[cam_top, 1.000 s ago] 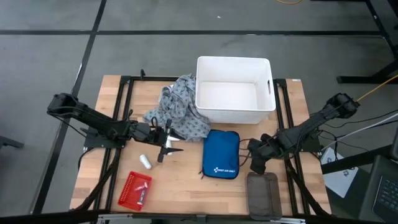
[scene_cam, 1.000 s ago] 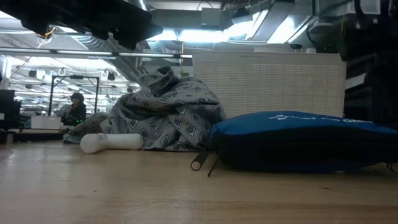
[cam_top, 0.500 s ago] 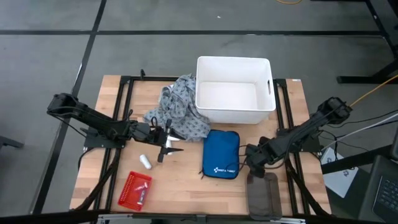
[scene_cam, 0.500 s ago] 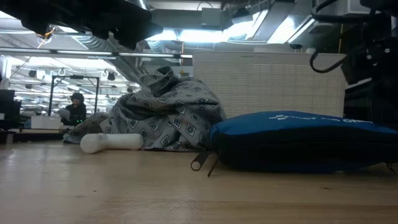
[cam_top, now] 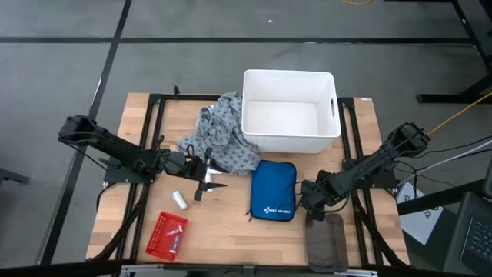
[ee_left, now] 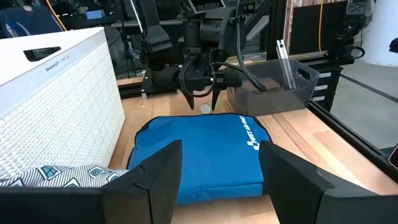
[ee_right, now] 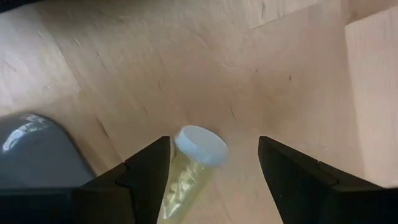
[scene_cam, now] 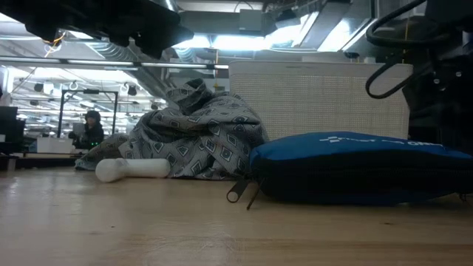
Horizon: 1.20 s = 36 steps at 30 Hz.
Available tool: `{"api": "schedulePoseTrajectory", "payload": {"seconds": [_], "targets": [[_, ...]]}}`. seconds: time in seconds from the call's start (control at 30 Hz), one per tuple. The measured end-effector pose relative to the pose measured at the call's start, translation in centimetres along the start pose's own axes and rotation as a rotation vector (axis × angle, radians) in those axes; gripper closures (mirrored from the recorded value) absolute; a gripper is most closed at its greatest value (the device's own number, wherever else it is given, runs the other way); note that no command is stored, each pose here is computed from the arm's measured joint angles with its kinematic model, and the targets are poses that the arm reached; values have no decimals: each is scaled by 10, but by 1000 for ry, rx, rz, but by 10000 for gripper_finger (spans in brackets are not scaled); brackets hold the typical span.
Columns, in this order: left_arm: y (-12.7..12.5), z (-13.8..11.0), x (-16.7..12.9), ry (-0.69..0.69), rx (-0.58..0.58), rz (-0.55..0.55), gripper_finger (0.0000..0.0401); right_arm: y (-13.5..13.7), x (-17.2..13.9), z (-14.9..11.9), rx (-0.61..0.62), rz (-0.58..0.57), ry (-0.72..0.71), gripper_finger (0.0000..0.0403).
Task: Pick & Place Medicine items
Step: Put the yellow pill bottle into the red bin
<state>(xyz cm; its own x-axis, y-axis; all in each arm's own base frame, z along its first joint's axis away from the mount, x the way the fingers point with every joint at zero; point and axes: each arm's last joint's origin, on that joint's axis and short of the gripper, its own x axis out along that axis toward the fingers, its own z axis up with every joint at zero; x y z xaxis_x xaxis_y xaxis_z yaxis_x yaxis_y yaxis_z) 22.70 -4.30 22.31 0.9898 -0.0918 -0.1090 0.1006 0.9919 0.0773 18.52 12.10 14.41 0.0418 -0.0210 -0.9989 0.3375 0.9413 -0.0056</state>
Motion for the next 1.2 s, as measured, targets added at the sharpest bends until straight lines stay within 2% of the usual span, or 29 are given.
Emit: {"api": "schedulePoseTrajectory", "payload": {"seconds": [0.33,0.6,0.83,1.2], "targets": [[0,0,0,-1,-3,-2,189,-3,10,-3,9,19,-9,166],[0,0,0,-1,-2,-2,189,-8,12,2,36,4,-9,245],[0,0,0,-1,1,-1,189,-7,10,5,9,16,-6,313],[0,0,0,-1,1,2,189,-1,-5,11,-19,2,-2,367]]}}
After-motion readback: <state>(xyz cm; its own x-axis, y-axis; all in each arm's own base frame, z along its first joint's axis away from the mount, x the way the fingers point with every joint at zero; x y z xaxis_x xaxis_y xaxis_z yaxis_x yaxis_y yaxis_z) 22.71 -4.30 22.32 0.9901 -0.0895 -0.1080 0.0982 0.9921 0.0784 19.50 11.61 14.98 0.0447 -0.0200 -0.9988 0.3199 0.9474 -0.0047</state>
